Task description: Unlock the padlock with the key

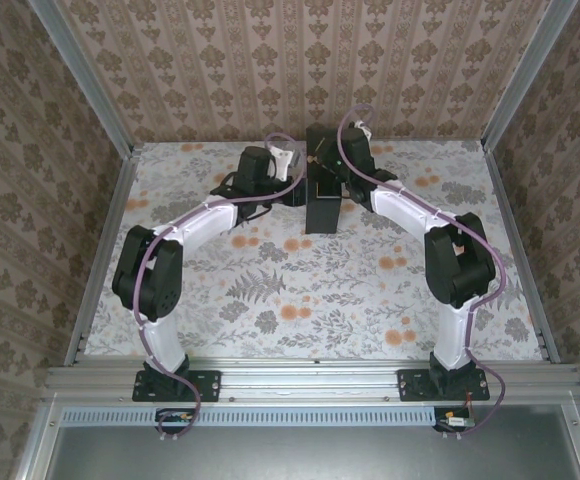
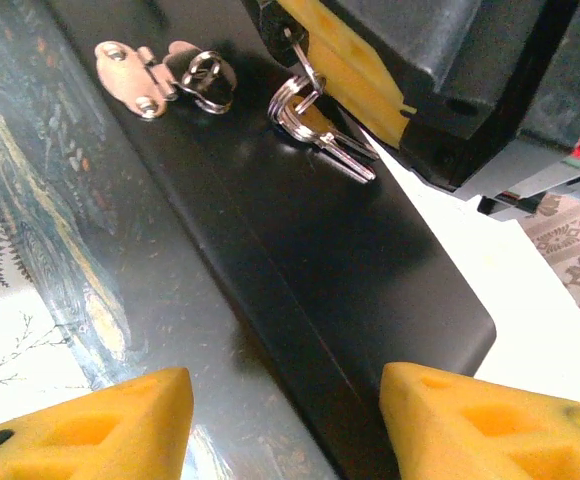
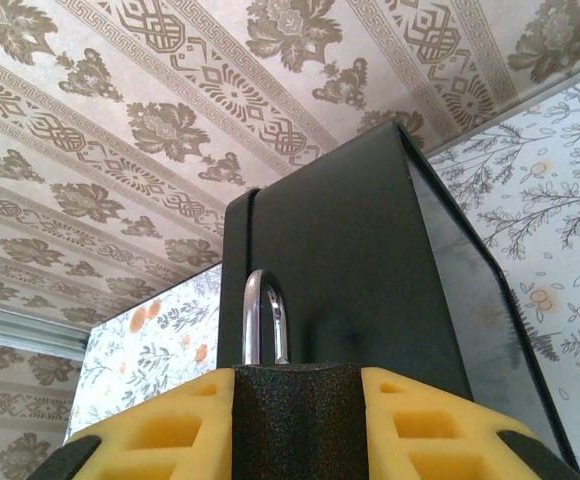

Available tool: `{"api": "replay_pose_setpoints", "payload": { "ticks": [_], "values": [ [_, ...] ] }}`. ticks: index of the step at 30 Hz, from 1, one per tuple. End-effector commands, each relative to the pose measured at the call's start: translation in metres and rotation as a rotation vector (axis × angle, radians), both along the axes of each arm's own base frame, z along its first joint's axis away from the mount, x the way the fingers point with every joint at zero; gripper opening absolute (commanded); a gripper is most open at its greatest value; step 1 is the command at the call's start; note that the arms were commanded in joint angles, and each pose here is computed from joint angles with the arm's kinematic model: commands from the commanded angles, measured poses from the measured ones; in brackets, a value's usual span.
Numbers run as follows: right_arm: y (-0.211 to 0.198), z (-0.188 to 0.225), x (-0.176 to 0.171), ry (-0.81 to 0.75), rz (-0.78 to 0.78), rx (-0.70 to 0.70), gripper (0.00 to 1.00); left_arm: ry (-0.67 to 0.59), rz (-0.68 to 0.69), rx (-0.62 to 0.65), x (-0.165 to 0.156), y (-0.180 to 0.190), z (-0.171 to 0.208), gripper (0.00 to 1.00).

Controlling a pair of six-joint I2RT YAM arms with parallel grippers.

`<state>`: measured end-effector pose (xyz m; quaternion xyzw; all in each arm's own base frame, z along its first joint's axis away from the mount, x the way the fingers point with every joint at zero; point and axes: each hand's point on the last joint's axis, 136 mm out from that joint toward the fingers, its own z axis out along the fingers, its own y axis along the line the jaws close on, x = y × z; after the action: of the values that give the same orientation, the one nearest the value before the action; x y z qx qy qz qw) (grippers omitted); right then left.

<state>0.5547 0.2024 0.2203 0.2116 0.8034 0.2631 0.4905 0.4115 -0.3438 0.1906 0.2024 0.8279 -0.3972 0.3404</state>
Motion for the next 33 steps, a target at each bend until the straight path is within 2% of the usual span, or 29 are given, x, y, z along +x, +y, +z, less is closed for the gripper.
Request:
{"api": "replay_pose_setpoints", "payload": {
  "ticks": [1,5,7,10,16,19,24,28,30,32,33],
  "values": [
    [-0.028,0.055,-0.002,-0.121,-0.029,0.011,0.05,0.133,-0.021,0.048,-0.017,0.011,-0.024,0.61],
    [-0.055,0.080,-0.015,-0.129,-0.041,0.001,0.07,0.133,-0.048,-0.072,-0.012,0.007,0.009,0.62],
    [-0.069,0.077,-0.024,-0.104,-0.039,-0.004,0.09,0.133,-0.072,-0.159,-0.011,0.006,0.031,0.63],
    [-0.089,0.058,-0.040,-0.045,-0.041,-0.007,0.10,0.092,-0.077,-0.195,-0.011,0.010,0.059,0.63],
    [-0.112,-0.018,-0.086,0.136,-0.022,-0.048,0.14,0.042,-0.022,-0.134,-0.015,0.031,0.086,0.64],
    [-0.117,-0.055,-0.110,0.228,0.013,-0.090,0.16,0.025,0.077,-0.041,-0.007,0.061,0.082,0.64],
    [-0.118,-0.112,-0.144,0.380,0.069,-0.144,0.25,0.029,0.143,0.040,-0.014,0.089,0.072,0.64],
    [-0.120,-0.140,-0.162,0.454,0.105,-0.190,0.41,0.038,0.183,0.068,-0.019,0.106,0.065,0.64],
    [-0.123,-0.135,-0.164,0.449,0.102,-0.207,0.47,0.040,0.198,0.078,-0.020,0.113,0.064,0.64],
    [-0.123,-0.119,-0.160,0.416,0.102,-0.213,0.63,0.037,0.205,0.087,-0.021,0.120,0.063,0.64],
    [-0.122,-0.112,-0.158,0.402,0.106,-0.211,0.68,0.042,0.212,0.091,-0.021,0.123,0.061,0.64]
  ]
}}
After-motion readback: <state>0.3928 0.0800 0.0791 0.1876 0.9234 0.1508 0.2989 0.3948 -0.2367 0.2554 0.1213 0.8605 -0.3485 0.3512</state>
